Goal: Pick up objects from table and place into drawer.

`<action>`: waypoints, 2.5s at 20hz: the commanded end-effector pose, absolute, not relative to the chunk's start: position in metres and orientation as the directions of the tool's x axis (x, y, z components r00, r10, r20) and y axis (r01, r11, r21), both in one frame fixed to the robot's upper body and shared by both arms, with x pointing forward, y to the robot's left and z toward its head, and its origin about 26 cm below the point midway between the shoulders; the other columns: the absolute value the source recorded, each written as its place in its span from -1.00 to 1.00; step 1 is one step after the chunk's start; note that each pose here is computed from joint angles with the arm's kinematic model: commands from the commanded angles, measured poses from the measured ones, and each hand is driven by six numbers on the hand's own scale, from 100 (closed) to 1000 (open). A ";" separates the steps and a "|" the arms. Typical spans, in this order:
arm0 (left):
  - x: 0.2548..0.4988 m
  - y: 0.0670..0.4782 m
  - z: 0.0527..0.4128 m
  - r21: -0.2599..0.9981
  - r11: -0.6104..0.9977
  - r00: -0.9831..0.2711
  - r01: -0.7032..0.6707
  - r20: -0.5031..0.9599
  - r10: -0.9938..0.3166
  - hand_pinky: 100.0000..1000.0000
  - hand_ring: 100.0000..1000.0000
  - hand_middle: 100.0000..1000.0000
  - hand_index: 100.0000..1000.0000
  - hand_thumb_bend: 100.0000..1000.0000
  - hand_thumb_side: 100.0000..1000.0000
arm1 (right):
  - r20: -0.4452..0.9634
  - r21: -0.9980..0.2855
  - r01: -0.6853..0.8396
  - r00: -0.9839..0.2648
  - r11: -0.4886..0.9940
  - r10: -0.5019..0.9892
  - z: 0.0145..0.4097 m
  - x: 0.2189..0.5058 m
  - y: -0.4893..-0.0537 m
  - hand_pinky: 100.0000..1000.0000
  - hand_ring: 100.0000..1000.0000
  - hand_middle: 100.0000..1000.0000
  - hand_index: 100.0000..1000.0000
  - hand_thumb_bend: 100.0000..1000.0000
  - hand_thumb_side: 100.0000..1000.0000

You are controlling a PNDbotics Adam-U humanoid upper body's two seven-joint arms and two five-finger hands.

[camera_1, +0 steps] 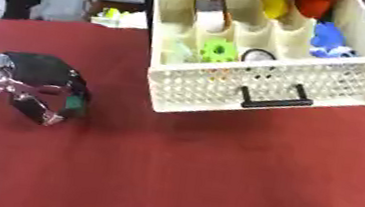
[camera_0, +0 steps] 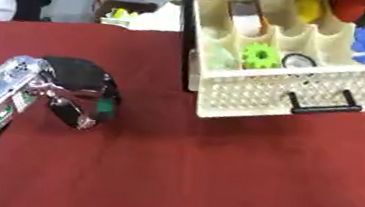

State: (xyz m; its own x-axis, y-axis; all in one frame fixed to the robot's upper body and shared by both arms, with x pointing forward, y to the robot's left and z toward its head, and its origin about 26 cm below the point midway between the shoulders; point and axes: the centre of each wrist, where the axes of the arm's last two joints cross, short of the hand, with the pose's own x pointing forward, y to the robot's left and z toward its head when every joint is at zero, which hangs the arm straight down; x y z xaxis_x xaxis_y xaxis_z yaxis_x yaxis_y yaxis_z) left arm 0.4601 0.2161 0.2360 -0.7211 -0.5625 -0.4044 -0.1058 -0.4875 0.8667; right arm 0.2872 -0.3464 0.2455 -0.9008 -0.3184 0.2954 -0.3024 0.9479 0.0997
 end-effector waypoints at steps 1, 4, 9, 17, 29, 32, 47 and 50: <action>0.460 0.216 0.250 0.870 -0.474 -0.712 -0.133 -0.417 -0.565 0.18 0.20 -0.06 0.41 -1.00 -0.54 | 0.273 0.079 -0.303 -0.910 0.950 -0.312 0.255 0.284 -0.347 0.30 0.33 0.08 0.33 -1.00 1.00; 0.460 0.216 0.249 0.874 -0.467 -0.713 -0.133 -0.411 -0.567 0.10 0.14 -0.14 0.30 -1.00 -0.55 | 0.273 0.080 -0.303 -0.910 0.950 -0.313 0.255 0.284 -0.347 0.30 0.33 0.08 0.33 -1.00 1.00; 0.461 0.216 0.250 0.880 -0.457 -0.717 -0.130 -0.401 -0.570 0.08 0.10 -0.18 0.27 -1.00 -0.56 | 0.274 0.085 -0.302 -0.909 0.949 -0.314 0.255 0.284 -0.347 0.30 0.33 0.08 0.33 -1.00 1.00; 0.459 0.216 0.252 0.888 -0.442 -0.723 -0.125 -0.387 -0.572 0.01 0.05 -0.23 0.22 -1.00 -0.57 | 0.277 0.088 -0.299 -0.909 0.950 -0.312 0.255 0.284 -0.348 0.31 0.33 0.08 0.33 -1.00 1.00; 0.451 0.212 0.267 0.908 -0.384 -0.731 -0.166 -0.375 -0.570 -0.02 0.02 -0.24 0.20 -1.00 -0.59 | 0.279 0.102 -0.300 -0.907 0.948 -0.317 0.254 0.283 -0.349 0.31 0.34 0.09 0.33 -1.00 1.00; 0.449 0.210 0.271 0.913 -0.369 -0.737 -0.173 -0.369 -0.567 -0.02 0.02 -0.24 0.20 -1.00 -0.59 | 0.278 0.107 -0.301 -0.906 0.948 -0.319 0.254 0.283 -0.349 0.31 0.34 0.09 0.33 -1.00 1.00; 0.431 0.209 0.307 0.958 -0.225 -0.763 -0.177 -0.278 -0.583 -0.03 0.00 -0.24 0.19 -1.00 -0.62 | 0.285 0.138 -0.300 -0.901 0.944 -0.328 0.254 0.282 -0.352 0.31 0.34 0.10 0.34 -1.00 1.00; 0.427 0.209 0.314 0.963 -0.203 -0.769 -0.176 -0.264 -0.583 -0.04 0.00 -0.25 0.18 -1.00 -0.63 | 0.286 0.145 -0.301 -0.899 0.943 -0.331 0.254 0.281 -0.353 0.31 0.34 0.10 0.34 -1.00 1.00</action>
State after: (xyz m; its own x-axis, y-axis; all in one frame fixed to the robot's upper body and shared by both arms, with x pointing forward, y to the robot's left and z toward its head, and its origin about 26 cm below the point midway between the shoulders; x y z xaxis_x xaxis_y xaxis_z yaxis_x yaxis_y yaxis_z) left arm 0.4318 0.2005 0.2925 -0.7863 -0.5715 -0.2349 -0.1361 -0.2108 0.9680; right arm 0.2853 -0.3499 0.2421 -0.8906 -0.3409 0.3010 -0.2995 0.9377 0.1759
